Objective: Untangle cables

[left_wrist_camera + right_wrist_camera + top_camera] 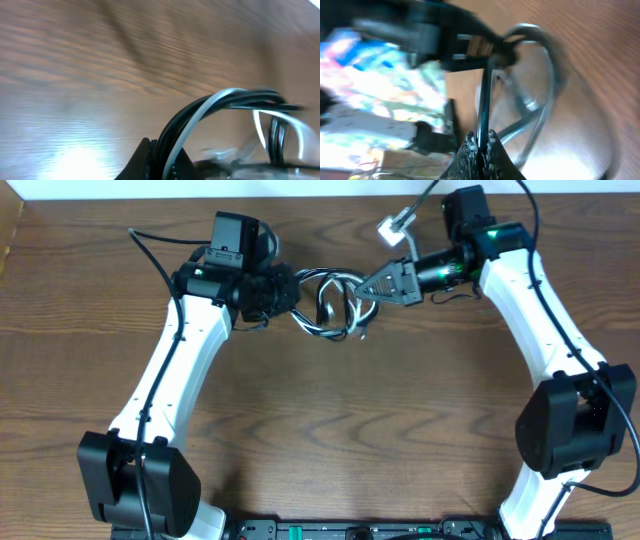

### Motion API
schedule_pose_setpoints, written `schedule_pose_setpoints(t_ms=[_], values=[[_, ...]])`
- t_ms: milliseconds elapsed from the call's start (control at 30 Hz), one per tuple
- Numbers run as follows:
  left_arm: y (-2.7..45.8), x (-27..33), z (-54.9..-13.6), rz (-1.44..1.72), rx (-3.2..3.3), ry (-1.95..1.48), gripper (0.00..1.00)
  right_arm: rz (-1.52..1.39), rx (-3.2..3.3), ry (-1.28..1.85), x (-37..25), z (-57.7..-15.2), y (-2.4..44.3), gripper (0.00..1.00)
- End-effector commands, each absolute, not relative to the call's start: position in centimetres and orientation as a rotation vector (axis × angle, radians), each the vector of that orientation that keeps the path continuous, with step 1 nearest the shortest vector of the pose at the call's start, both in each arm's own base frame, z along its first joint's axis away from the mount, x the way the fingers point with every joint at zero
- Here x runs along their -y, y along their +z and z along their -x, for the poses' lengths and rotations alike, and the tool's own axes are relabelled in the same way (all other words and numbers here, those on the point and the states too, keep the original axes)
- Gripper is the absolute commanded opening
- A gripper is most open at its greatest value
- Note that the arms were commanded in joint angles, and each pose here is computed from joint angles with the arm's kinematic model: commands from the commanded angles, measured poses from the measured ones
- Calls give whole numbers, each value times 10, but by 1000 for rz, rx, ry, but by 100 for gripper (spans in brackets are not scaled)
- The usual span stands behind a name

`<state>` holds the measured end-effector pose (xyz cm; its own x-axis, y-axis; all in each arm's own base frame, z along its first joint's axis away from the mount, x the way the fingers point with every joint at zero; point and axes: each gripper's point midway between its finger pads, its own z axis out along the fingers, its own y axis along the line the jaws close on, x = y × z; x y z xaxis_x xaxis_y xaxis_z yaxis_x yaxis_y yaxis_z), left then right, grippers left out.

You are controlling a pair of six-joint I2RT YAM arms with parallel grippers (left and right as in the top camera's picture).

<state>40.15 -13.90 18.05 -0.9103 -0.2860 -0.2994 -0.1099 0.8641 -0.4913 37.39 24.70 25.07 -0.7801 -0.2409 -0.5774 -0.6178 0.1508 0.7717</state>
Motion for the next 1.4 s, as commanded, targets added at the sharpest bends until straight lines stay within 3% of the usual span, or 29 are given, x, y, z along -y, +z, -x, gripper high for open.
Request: schedule_pose_setpoints(t_ms=[0,133,233,267,400,467,667,733,800,933,1067,1200,1300,1367], values=[[173,114,-410,377,-2673,-502,7,868,-1773,1871,-231,-363,307,1],[161,125,-402,317,-2741,-565,7,851,-1761,1831,-219,-373,308,1],[162,134,-398,211,-2755,-625,8,716,-2007,1646,-202,-400,278,1],[163,138,-397,170,-2750,-653,7,521,-2269,1415,-184,-424,243,1],[172,151,-400,35,-2703,-740,7,-82,-2689,691,-108,-458,170,1],[181,158,-404,5,-2659,-793,7,-110,-2718,584,-99,-457,163,1],[235,191,-416,-171,-2412,-1057,7,225,-2637,837,-142,-445,179,19],[258,200,-417,-243,-2314,-1126,8,393,-2506,1091,-171,-435,203,22],[274,204,-415,-287,-2252,-1157,7,520,-2351,1291,-190,-427,227,35],[288,205,-411,-314,-2209,-1171,7,564,-2279,1353,-201,-427,239,56],[302,204,-405,-321,-2178,-1167,7,574,-2321,1336,-221,-422,234,63],[313,203,-400,-333,-2150,-1161,7,559,-2391,1259,-239,-420,224,64],[315,203,-400,-305,-2159,-1177,7,542,-2405,1227,-249,-421,222,60],[315,203,-400,-295,-2162,-1183,8,300,-2557,940,-232,-440,195,53]])
